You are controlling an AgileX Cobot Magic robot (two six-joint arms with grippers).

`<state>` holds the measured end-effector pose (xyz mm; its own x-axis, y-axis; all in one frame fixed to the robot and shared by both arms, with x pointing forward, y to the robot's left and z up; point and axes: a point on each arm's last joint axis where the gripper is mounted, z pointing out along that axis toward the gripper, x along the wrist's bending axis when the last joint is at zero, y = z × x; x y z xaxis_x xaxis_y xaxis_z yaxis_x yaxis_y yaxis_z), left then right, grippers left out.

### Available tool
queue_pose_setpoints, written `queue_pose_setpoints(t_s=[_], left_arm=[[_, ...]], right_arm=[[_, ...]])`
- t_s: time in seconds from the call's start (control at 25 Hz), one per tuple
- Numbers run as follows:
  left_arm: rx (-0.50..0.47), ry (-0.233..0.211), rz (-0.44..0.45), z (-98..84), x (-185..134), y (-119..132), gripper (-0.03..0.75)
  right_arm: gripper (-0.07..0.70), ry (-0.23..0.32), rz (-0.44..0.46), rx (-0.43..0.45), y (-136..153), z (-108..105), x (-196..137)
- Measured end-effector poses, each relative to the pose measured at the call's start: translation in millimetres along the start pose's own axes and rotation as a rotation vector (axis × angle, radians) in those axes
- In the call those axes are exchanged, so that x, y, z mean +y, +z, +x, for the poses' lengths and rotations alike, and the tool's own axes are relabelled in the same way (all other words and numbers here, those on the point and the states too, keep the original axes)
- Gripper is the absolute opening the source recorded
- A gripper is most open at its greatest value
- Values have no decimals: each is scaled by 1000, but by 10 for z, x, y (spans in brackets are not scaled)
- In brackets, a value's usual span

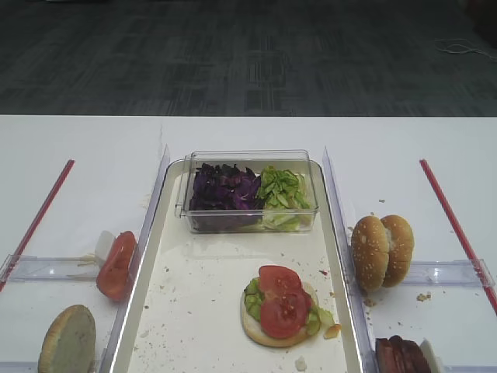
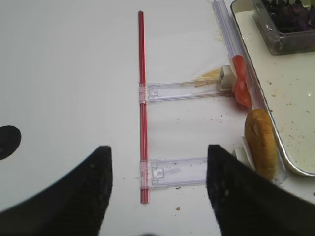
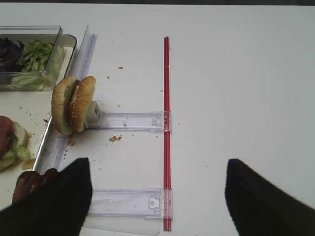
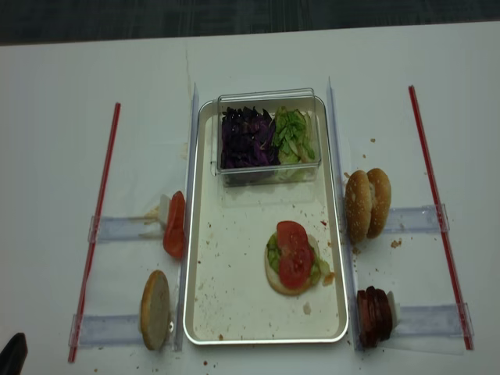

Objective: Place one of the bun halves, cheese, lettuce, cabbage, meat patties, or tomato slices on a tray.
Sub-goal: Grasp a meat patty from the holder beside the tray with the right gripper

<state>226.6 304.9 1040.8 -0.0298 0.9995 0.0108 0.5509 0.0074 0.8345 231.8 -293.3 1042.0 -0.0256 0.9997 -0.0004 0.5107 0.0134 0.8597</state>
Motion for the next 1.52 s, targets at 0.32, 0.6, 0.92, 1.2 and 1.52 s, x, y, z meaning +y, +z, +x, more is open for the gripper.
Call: queue_pose_setpoints(t_s=[0.32, 0.6, 0.92, 1.2, 1.52], left_arm=[[0, 0, 0, 0, 0, 0, 421], [0, 0, 0, 0, 0, 0, 421], [0, 0, 0, 0, 0, 0, 421], [0, 0, 0, 0, 0, 0, 421], [0, 0, 0, 0, 0, 0, 421]], right_arm=[[590, 0, 0, 0, 0, 0, 0], [590, 1, 14, 0, 17, -1, 11], [590, 17, 307, 10, 404, -29, 187], [590, 34, 606, 19, 858, -56, 251], [590, 48, 804, 24, 1183, -73, 215]])
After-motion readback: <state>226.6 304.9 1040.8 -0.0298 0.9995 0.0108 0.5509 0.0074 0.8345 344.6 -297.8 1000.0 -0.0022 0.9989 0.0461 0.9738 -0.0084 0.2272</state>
